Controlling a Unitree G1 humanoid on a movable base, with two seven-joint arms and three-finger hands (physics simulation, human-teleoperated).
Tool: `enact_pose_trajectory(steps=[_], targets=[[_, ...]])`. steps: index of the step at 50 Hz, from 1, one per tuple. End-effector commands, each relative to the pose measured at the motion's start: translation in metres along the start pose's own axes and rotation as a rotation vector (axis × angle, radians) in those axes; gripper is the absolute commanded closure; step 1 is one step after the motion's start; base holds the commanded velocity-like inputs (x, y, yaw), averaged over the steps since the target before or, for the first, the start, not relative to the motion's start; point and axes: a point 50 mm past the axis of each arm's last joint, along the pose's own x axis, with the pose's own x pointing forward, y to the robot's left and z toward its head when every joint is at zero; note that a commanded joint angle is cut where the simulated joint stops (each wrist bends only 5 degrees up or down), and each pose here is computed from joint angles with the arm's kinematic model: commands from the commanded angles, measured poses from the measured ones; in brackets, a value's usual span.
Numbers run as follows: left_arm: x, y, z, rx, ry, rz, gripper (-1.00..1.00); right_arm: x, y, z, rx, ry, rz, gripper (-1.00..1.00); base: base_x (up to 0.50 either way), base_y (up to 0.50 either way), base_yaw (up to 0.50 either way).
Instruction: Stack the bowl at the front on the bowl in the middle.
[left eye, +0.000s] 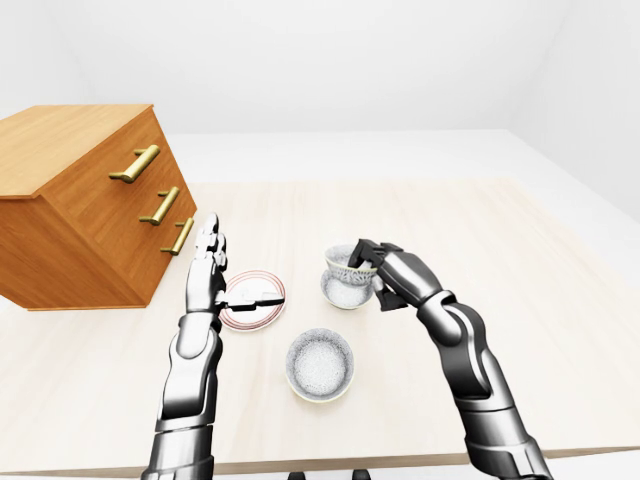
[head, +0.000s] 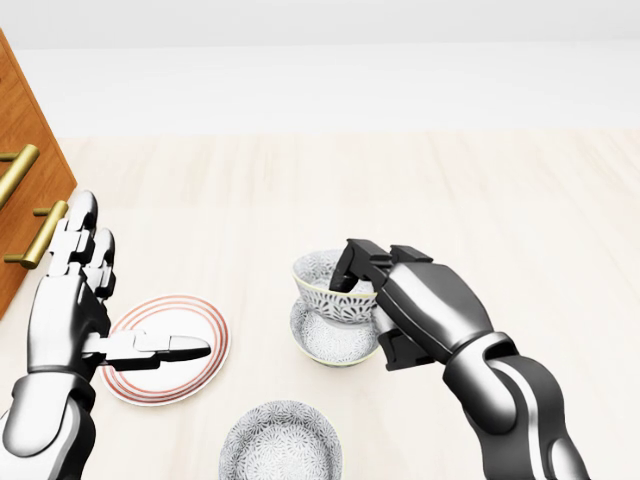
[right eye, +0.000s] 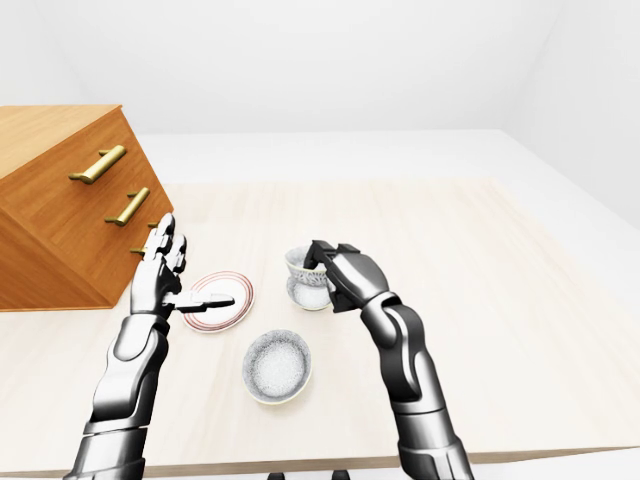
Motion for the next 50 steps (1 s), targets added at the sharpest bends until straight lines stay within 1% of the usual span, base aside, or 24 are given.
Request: enact_pose_trajectory(steps=[1, 11, 18, 25, 26, 27, 31, 43, 45, 46, 49, 50], targets=[[0.0, 0.0, -0.002, -0.001, 0.006, 0.0, -1.0, 0.006, 0.005, -0.009, -0.08, 0.067, -0.011, 1.0, 0.0, 0.0, 0.0], [-0.001, 0.0, -0.001, -0.001, 0.003, 0.001, -1.0, 0.007, 0.012, -0.003, -0.066, 0.049, 0.017, 1.0, 0.0, 0.0, 0.0], [-0.001, 0.0, -0.002, -0.001, 0.009, 0.0, -1.0, 0.011, 0.016, -0.004, -0.077, 0.057, 0.018, 1.0, 0.0, 0.0, 0.0], [0.0, 0.0, -0.004, -0.001, 0.015, 0.001, -1.0, 0.01, 0.016, -0.008, -0.095, 0.074, 0.019, 0.98, 0.0, 0.0, 0.0], [0.0, 0.0, -0.004, -0.001, 0.017, 0.001, -1.0, 0.009, 0.017, -0.009, -0.112, 0.08, 0.037, -0.13, 0.0, 0.0, 0.0], [0.0, 0.0, -0.004, -0.001, 0.018, 0.001, -1.0, 0.007, 0.017, -0.009, -0.112, 0.081, 0.037, -1.0, 0.0, 0.0, 0.0], [-0.001, 0.0, -0.004, -0.002, 0.016, 0.002, -1.0, 0.004, 0.013, -0.003, -0.115, 0.064, 0.039, -1.0, 0.0, 0.0, 0.0], [-0.001, 0.0, -0.003, -0.001, 0.012, 0.002, -1.0, 0.004, 0.001, 0.01, -0.109, 0.015, 0.02, -1.0, 0.0, 0.0, 0.0], [0.0, 0.0, -0.002, 0.0, 0.01, 0.003, -1.0, 0.004, -0.006, 0.014, -0.096, -0.009, 0.003, -1.0, 0.0, 0.0, 0.0], [0.0, 0.001, -0.001, 0.0, 0.006, 0.003, -1.0, 0.007, -0.016, 0.018, -0.082, -0.032, -0.028, -1.0, 0.0, 0.0, 0.0], [0.0, 0.001, 0.002, 0.002, -0.006, 0.004, -1.0, 0.01, -0.032, 0.023, -0.047, -0.079, -0.082, -1.0, 0.0, 0.0, 0.0], [0.0, 0.002, 0.005, 0.002, -0.021, 0.004, -1.0, 0.013, -0.043, 0.025, -0.008, -0.109, -0.124, -1.0, 0.0, 0.0, 0.0]])
